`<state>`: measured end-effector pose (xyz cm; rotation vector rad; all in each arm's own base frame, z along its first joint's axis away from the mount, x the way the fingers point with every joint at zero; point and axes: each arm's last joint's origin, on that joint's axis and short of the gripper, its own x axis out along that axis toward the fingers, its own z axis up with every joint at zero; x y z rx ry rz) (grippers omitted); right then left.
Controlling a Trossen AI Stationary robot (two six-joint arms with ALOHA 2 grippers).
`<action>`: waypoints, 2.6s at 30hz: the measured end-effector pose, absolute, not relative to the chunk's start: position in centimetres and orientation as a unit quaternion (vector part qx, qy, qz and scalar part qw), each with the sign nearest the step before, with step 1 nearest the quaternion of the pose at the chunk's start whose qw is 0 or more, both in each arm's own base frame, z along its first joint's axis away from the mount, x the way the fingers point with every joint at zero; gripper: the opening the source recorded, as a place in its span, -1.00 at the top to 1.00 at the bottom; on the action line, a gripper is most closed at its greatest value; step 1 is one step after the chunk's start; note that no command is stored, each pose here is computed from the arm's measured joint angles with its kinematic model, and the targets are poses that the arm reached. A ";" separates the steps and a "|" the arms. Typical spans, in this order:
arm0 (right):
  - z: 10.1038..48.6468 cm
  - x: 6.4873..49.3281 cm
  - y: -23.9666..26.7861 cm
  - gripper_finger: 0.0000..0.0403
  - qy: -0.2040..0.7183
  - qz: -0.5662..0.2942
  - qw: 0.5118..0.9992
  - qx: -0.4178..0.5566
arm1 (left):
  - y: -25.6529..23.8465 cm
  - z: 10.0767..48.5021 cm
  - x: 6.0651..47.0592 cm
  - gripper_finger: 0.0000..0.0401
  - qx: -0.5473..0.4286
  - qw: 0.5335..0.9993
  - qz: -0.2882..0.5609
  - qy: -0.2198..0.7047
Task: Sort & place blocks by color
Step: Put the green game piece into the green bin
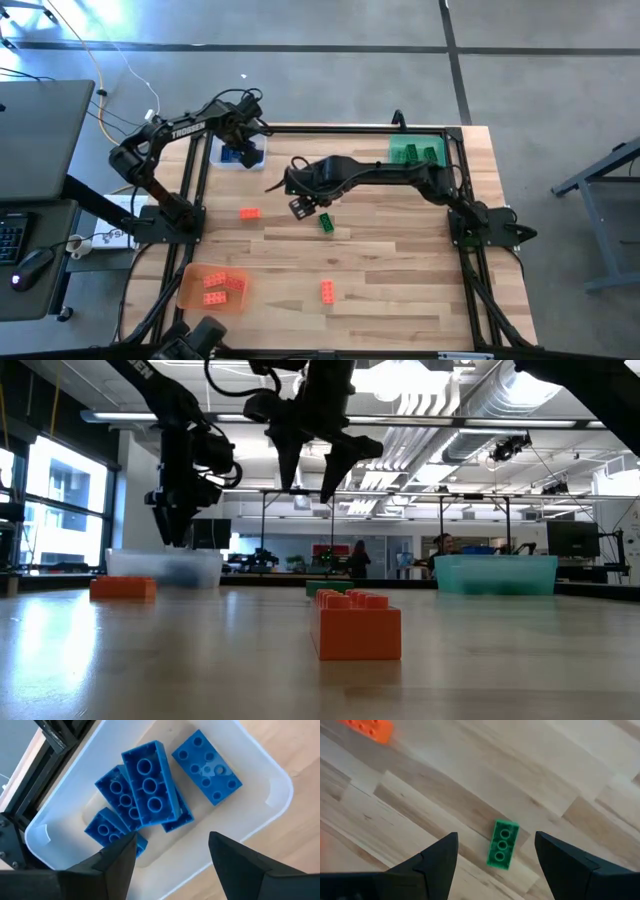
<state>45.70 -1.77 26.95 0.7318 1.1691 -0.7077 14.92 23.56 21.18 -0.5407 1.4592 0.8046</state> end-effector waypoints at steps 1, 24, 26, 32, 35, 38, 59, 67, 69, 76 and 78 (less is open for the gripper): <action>26.8 45.7 -1.6 -0.25 0.531 -0.319 0.713 0.328 | 23.4 21.3 14.9 -0.16 -0.236 0.642 0.352 0.640; 21.1 46.4 1.1 -0.25 0.633 -0.314 0.644 0.295 | 15.1 30.6 14.2 -0.16 -0.205 0.775 0.353 0.483; 20.4 46.5 1.0 -0.25 0.640 -0.312 0.639 0.291 | 14.3 31.3 13.9 -0.16 -0.202 0.785 0.354 0.466; 18.4 47.0 0.7 -0.26 0.657 -0.305 0.627 0.287 | 12.9 32.5 13.2 -0.16 -0.193 0.803 0.356 0.437; 17.5 47.2 0.5 -0.26 0.666 -0.299 0.620 0.287 | 12.7 32.8 13.0 -0.16 -0.194 0.805 0.359 0.429; 16.5 47.5 0.4 -0.26 0.672 -0.291 0.616 0.291 | 12.7 32.8 12.9 -0.16 -0.199 0.804 0.363 0.426; 14.6 47.7 -1.2 0.44 0.706 -0.245 0.610 0.261 | 12.7 32.8 12.9 -0.16 -0.196 0.804 0.364 0.427; 16.0 46.6 -3.5 0.44 0.722 -0.256 0.595 0.245 | 12.8 32.8 13.0 -0.16 -0.170 0.811 0.351 0.436; 16.6 46.3 -4.1 0.44 0.719 -0.267 0.597 0.236 | 12.8 32.8 13.0 -0.16 -0.169 0.811 0.350 0.436; 19.6 45.4 -5.9 0.44 0.690 -0.305 0.619 0.218 | 12.8 32.8 13.0 -0.16 -0.169 0.812 0.350 0.437; 20.5 45.1 -6.5 0.44 0.680 -0.319 0.624 0.214 | 12.8 32.8 13.0 -0.16 -0.167 0.812 0.349 0.437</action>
